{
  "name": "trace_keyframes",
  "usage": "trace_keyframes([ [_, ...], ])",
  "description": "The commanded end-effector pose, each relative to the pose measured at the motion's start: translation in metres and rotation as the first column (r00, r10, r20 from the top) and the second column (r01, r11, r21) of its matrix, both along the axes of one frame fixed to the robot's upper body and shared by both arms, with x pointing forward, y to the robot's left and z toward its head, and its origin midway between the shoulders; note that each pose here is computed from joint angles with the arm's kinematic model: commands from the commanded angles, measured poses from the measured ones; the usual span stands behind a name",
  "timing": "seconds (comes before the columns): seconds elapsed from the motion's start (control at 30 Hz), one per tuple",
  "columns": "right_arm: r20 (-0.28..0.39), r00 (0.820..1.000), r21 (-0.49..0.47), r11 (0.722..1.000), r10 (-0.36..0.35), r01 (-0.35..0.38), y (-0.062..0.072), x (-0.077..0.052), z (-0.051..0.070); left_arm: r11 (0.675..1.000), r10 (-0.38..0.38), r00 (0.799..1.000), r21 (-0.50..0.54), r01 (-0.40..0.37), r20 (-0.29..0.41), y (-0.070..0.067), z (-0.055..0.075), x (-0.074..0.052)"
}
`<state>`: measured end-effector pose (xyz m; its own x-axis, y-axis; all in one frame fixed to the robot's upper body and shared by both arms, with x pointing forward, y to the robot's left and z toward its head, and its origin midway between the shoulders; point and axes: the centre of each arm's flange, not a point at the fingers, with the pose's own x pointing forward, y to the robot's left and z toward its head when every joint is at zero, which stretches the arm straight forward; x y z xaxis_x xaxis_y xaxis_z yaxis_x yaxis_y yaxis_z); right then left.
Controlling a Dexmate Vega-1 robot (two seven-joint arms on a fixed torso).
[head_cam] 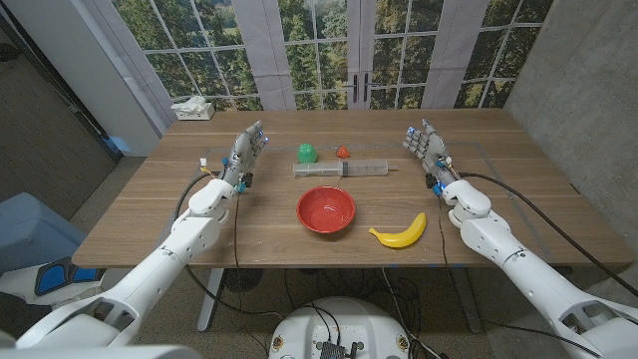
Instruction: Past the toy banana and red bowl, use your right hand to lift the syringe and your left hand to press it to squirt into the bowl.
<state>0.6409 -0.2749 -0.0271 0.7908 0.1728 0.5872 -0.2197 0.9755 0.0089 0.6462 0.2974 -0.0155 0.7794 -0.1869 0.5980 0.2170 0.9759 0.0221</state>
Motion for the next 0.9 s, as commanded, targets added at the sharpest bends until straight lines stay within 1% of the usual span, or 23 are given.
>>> trace_keyframes([
  [0.03, 0.073, 0.993, 0.089, 0.992, -0.093, 0.086, 0.006, -0.025, 0.008, 1.0, 0.011, 0.996, -0.004, -0.011, 0.087, 0.031, 0.022, -0.023],
  [0.1, 0.074, 0.992, 0.07, 0.993, -0.102, 0.097, 0.007, -0.025, 0.009, 1.0, 0.016, 0.996, 0.004, -0.017, 0.085, 0.035, 0.022, -0.024],
  [0.3, 0.079, 0.989, 0.062, 0.991, -0.123, 0.118, 0.012, -0.026, 0.014, 1.0, 0.013, 0.997, -0.004, -0.012, 0.077, 0.042, 0.019, -0.022],
  [0.4, 0.088, 0.985, 0.044, 0.989, -0.145, 0.142, 0.013, -0.028, 0.018, 1.0, 0.01, 0.997, -0.013, -0.009, 0.077, 0.042, 0.019, -0.019],
  [0.47, 0.094, 0.984, 0.04, 0.988, -0.15, 0.147, 0.013, -0.029, 0.02, 1.0, 0.0, 0.997, -0.001, 0.0, 0.074, 0.042, 0.019, -0.018],
  [0.57, 0.112, 0.976, 0.048, 0.982, -0.185, 0.181, 0.013, -0.033, 0.022, 1.0, -0.005, 0.997, -0.003, 0.005, 0.075, 0.041, 0.019, -0.016],
  [0.67, 0.127, 0.967, 0.032, 0.975, -0.221, 0.218, 0.013, -0.037, 0.025, 1.0, -0.008, 0.997, -0.004, 0.008, 0.076, 0.041, 0.02, -0.015],
  [0.73, 0.136, 0.962, 0.005, 0.971, -0.236, 0.237, 0.013, -0.04, 0.028, 1.0, -0.007, 0.997, 0.002, 0.007, 0.079, 0.041, 0.022, -0.014],
  [0.8, 0.151, 0.952, -0.026, 0.962, -0.266, 0.273, 0.014, -0.044, 0.03, 1.0, -0.01, 0.997, 0.006, 0.01, 0.082, 0.041, 0.023, -0.014],
  [0.9, 0.172, 0.942, -0.068, 0.951, -0.287, 0.302, 0.016, -0.046, 0.031, 1.0, -0.015, 0.996, 0.005, 0.015, 0.085, 0.039, 0.024, -0.013],
])
